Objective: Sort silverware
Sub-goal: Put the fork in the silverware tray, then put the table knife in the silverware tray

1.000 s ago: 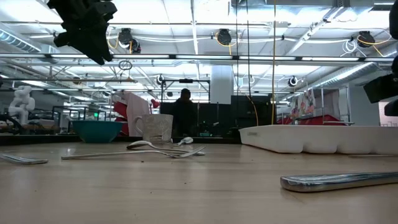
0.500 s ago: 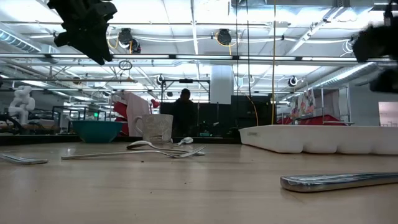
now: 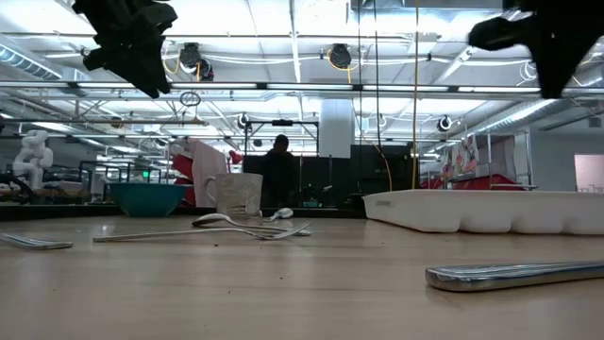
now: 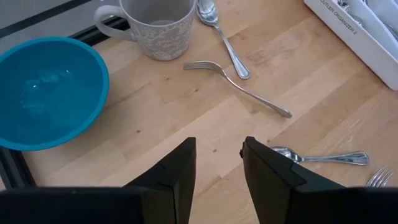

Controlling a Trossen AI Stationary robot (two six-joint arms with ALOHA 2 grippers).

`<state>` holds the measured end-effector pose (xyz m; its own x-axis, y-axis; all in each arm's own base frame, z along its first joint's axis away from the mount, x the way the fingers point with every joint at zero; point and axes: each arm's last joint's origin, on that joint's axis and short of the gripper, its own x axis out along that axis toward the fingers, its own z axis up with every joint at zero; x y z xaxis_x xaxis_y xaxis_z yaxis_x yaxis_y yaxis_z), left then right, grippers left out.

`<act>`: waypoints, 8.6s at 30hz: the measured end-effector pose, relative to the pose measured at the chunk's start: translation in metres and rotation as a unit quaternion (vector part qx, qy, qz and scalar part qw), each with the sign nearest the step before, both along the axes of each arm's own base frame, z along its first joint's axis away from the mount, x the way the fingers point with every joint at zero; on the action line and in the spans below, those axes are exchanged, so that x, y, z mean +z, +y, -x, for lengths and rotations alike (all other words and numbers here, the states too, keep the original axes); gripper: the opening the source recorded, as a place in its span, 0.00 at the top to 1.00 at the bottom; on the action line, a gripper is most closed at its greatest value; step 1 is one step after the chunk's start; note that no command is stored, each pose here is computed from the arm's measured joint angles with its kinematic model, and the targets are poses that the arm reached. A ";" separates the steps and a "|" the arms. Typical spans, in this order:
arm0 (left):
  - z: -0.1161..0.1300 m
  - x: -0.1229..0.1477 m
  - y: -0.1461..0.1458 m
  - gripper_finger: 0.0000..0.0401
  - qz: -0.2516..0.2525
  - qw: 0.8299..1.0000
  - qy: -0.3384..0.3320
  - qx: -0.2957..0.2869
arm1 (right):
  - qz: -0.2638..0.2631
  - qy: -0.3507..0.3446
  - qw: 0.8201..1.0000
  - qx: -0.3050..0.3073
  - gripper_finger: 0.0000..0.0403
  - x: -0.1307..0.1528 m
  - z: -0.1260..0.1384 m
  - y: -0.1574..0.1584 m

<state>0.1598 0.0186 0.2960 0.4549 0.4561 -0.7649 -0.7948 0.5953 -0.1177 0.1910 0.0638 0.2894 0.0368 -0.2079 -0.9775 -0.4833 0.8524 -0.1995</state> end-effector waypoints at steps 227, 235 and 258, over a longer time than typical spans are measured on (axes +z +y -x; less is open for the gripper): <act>-0.001 0.005 0.006 0.66 -0.130 0.991 0.022 0.020 | -0.054 -0.048 0.945 -0.319 1.00 -0.089 -0.102 0.050; -0.002 0.006 0.006 0.66 -0.130 0.991 0.014 0.022 | -0.076 -0.066 0.968 -0.230 0.82 -0.073 -0.111 0.024; -0.002 0.006 0.006 0.66 -0.132 0.991 0.011 0.023 | -0.147 -0.127 0.924 -0.330 0.58 -0.128 -0.173 -0.067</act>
<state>0.1620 0.0250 0.3021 0.4134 0.6610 -0.6262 -0.8226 0.5660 0.0544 0.3638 -0.0033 0.1609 0.2328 0.0054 -0.9725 0.1912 0.9802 0.0512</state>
